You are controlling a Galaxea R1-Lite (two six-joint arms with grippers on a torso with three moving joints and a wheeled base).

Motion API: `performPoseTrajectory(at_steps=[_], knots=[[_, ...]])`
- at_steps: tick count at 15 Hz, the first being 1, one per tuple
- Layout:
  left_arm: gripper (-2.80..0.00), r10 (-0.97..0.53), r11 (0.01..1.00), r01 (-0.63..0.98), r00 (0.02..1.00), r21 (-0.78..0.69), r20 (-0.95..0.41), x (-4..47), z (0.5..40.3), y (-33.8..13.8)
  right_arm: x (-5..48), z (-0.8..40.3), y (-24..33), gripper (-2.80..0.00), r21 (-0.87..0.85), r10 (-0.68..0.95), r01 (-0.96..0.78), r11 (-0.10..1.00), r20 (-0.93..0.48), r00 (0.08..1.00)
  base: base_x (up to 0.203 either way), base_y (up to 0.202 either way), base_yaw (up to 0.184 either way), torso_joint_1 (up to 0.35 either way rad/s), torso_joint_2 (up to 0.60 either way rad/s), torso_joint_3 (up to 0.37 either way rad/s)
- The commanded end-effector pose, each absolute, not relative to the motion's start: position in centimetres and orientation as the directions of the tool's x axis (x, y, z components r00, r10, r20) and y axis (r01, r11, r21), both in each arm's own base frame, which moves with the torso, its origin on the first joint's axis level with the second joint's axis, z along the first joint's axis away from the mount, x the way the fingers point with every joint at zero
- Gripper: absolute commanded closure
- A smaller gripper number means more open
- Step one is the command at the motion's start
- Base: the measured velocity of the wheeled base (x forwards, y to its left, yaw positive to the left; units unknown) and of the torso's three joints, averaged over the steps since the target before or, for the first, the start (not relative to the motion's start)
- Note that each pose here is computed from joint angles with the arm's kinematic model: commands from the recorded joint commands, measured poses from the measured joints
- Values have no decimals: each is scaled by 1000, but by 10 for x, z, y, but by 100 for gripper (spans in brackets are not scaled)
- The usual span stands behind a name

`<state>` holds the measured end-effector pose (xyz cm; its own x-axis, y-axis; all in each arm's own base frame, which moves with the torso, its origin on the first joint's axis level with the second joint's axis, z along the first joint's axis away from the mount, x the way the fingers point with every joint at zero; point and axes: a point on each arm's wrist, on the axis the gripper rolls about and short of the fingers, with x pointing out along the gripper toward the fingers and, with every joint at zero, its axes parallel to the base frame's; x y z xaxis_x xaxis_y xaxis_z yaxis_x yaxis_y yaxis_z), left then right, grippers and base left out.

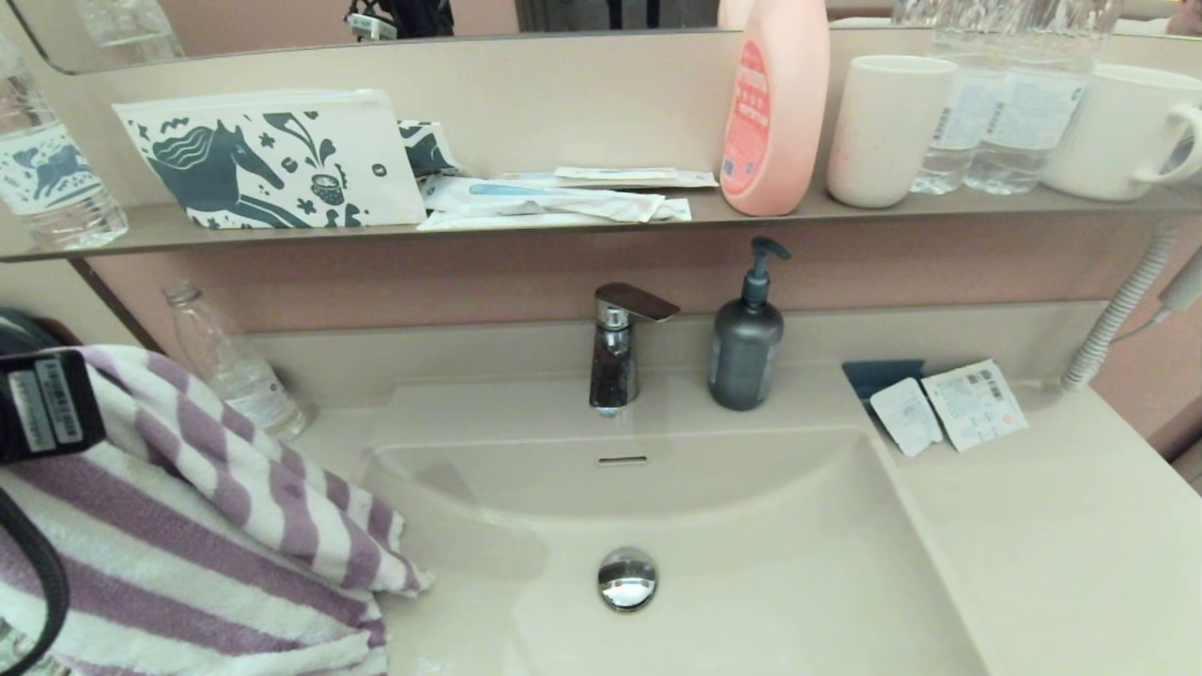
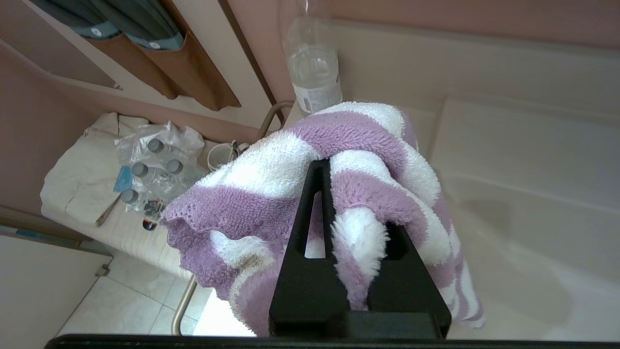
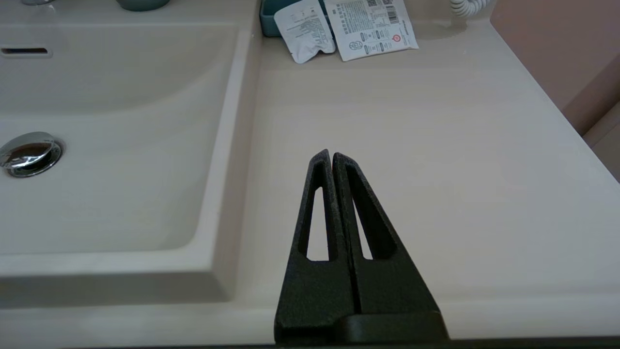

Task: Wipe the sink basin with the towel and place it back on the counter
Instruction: Wipe the sink

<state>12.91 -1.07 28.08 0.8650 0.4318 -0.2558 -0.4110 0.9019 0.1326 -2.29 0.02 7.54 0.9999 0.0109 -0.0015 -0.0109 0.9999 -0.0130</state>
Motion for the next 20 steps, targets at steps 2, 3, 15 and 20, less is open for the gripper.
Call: performPoseTrajectory(at_steps=[2, 3, 15, 20], knots=[[0, 446, 895, -428, 864, 126, -233, 128, 306, -7, -23, 76, 0, 0, -14, 12, -12, 1000, -2, 1000, 0, 0, 0, 0, 0, 0], [0, 463, 886, -442, 854, 140, -237, 127, 311, -4, -23, 75, 0, 0, -13, 11, -11, 1000, -3, 1000, 0, 0, 0, 0, 0, 0], [0, 518, 855, -500, 808, 139, -279, 127, 319, 46, -23, 76, 0, 0, -14, 11, -11, 1000, -2, 1000, 0, 0, 0, 0, 0, 0], [0, 567, 823, -546, 788, 156, -241, 124, 344, 77, -23, 76, 0, 0, -14, 12, -12, 1000, -2, 1000, 0, 0, 0, 0, 0, 0]])
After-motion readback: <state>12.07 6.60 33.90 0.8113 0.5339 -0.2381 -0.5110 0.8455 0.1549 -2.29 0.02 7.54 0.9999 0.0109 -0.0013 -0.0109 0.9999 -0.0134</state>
